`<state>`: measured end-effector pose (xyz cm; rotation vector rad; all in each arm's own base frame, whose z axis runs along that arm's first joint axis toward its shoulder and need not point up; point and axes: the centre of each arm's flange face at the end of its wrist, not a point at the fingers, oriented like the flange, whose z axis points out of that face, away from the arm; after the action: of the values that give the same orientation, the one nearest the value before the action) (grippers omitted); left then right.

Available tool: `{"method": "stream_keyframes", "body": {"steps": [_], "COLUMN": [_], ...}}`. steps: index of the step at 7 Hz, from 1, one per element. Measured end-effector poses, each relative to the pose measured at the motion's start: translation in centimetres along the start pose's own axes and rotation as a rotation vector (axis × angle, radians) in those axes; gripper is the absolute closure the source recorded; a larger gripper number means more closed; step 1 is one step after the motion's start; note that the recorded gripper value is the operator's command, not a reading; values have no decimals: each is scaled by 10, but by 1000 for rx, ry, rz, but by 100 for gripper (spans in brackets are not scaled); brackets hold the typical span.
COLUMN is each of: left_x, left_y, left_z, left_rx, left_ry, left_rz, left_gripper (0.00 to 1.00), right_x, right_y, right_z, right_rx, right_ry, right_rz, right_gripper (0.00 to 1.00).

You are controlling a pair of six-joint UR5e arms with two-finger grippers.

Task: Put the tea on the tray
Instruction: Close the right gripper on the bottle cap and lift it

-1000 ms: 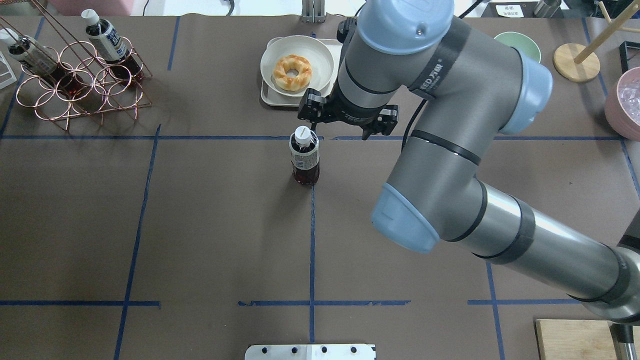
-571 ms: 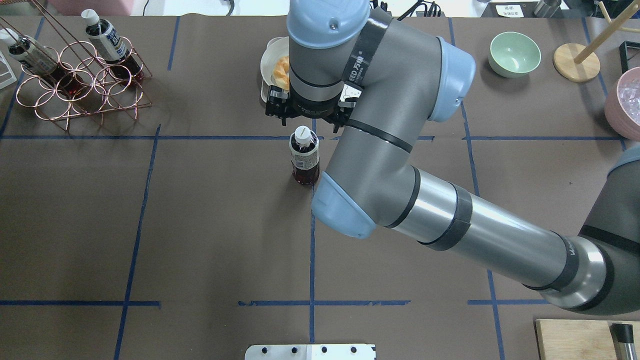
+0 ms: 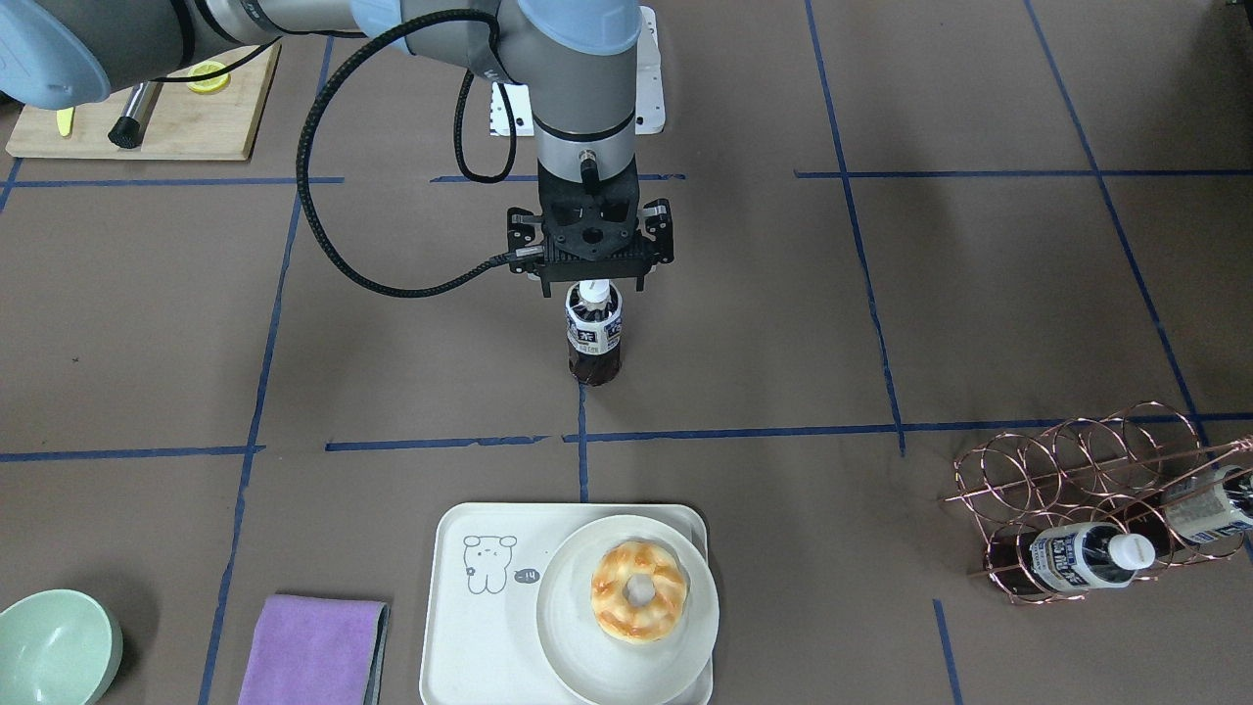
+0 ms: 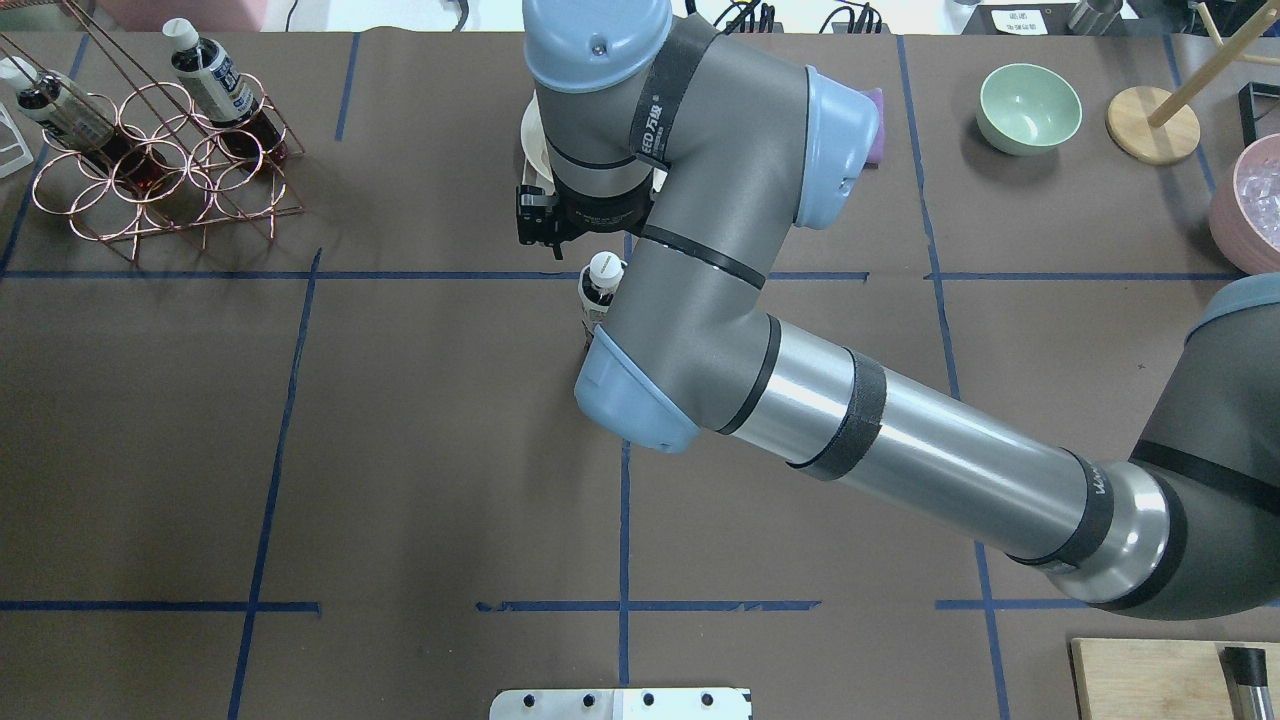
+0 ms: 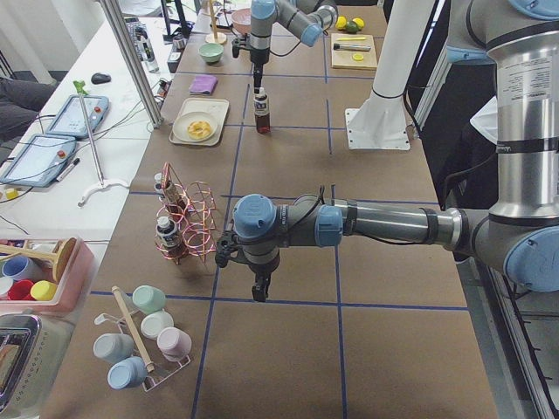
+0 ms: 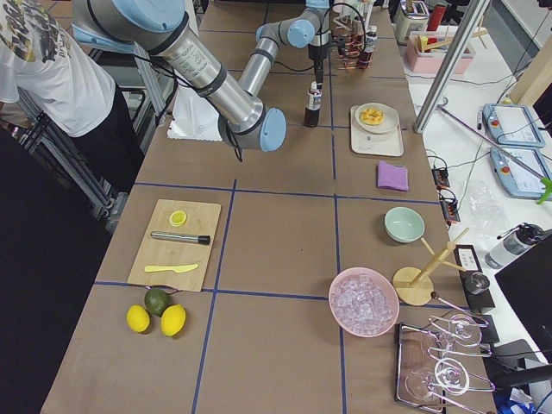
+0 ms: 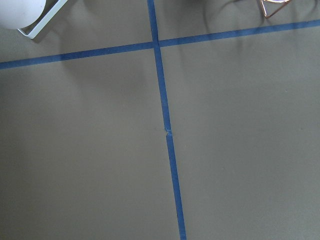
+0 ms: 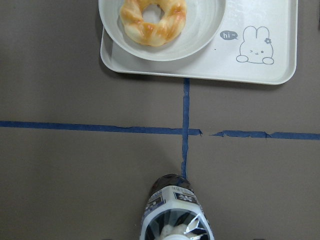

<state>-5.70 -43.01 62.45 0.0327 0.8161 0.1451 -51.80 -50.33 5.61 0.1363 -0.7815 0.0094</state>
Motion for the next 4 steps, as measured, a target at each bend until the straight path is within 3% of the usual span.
{"method": "stream_keyframes", "body": {"steps": [4], "left_x": [-1], "left_y": [0], "left_z": [1], "left_rx": [-2], "left_ry": [0], "left_rz": [-2], "left_gripper": [0], "right_x": [-7], "right_y": [6], "right_z": [12], "right_rx": [-20], "right_ry": [13], "right_rz": [-14], "right_gripper": [31]}}
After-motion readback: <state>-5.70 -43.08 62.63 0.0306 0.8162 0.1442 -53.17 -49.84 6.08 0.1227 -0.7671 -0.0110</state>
